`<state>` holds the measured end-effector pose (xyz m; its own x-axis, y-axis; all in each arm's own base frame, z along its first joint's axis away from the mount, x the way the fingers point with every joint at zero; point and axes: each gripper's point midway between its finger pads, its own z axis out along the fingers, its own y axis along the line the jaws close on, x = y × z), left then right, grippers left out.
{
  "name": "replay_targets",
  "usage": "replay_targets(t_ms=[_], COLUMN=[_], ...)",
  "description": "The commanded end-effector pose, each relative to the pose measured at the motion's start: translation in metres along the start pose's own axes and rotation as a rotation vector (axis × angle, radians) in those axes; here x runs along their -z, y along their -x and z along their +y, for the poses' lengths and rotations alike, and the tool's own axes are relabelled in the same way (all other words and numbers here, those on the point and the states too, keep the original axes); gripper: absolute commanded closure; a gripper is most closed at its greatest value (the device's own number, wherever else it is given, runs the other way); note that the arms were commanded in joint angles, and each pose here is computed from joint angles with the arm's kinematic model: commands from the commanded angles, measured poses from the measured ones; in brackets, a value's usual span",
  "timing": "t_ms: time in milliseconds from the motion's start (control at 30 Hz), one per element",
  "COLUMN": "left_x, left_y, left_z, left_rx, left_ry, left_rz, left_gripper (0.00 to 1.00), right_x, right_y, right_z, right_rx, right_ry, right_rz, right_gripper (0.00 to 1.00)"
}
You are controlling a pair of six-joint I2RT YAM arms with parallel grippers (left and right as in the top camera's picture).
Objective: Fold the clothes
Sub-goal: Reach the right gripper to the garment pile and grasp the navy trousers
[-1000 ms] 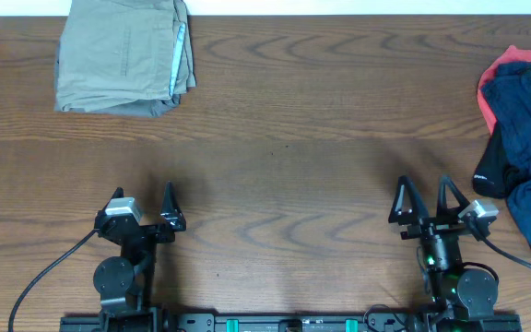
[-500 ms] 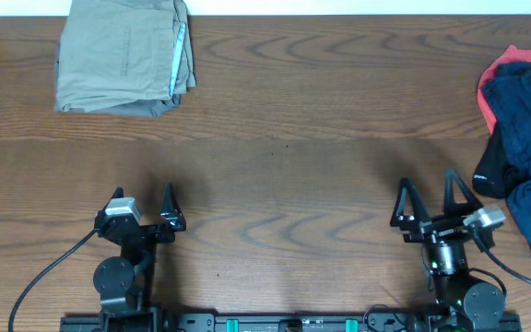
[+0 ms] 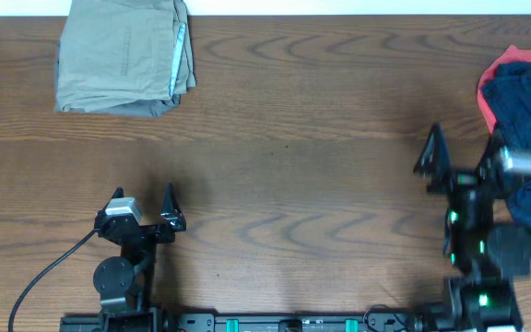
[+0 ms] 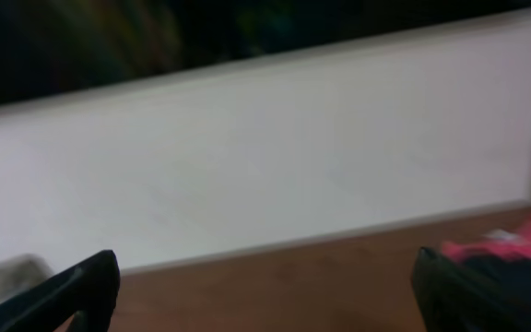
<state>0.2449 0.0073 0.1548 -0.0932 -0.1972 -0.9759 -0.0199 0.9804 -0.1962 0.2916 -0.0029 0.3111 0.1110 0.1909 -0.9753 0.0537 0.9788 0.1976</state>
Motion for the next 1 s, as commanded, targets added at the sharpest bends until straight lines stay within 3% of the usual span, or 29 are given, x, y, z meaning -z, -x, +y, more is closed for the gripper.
replay_targets(t_ms=[0,267,433,733,967], left_x=[-0.001,-0.001,-0.001,-0.001,-0.001], left_y=[-0.015,-0.015,-0.015,-0.015,-0.015], left_z=[0.0,0.0,0.0,0.0,0.0], left_rx=[-0.013,-0.013,-0.013,-0.013,-0.013], left_ry=[-0.007,-0.007,-0.007,-0.007,-0.007], left_rz=[0.047,0.047,0.047,0.047,0.047], left_gripper=[0.02,0.02,0.02,0.02,0.02], right_x=[-0.031,-0.114,-0.151,-0.169,-0.155], right_y=[0.007,-0.012,-0.04,-0.076,-0.135], right_z=[-0.027,-0.05,-0.092,-0.146,-0.208], right_rx=[0.099,0.196,0.294,0.356,0.414], right_ry=[-0.193,-0.309,-0.438,-0.554,-0.686], right_rz=[0.071,0.344,0.582,0.738,0.92], right_gripper=[0.01,0.01,0.01,0.01,0.01])
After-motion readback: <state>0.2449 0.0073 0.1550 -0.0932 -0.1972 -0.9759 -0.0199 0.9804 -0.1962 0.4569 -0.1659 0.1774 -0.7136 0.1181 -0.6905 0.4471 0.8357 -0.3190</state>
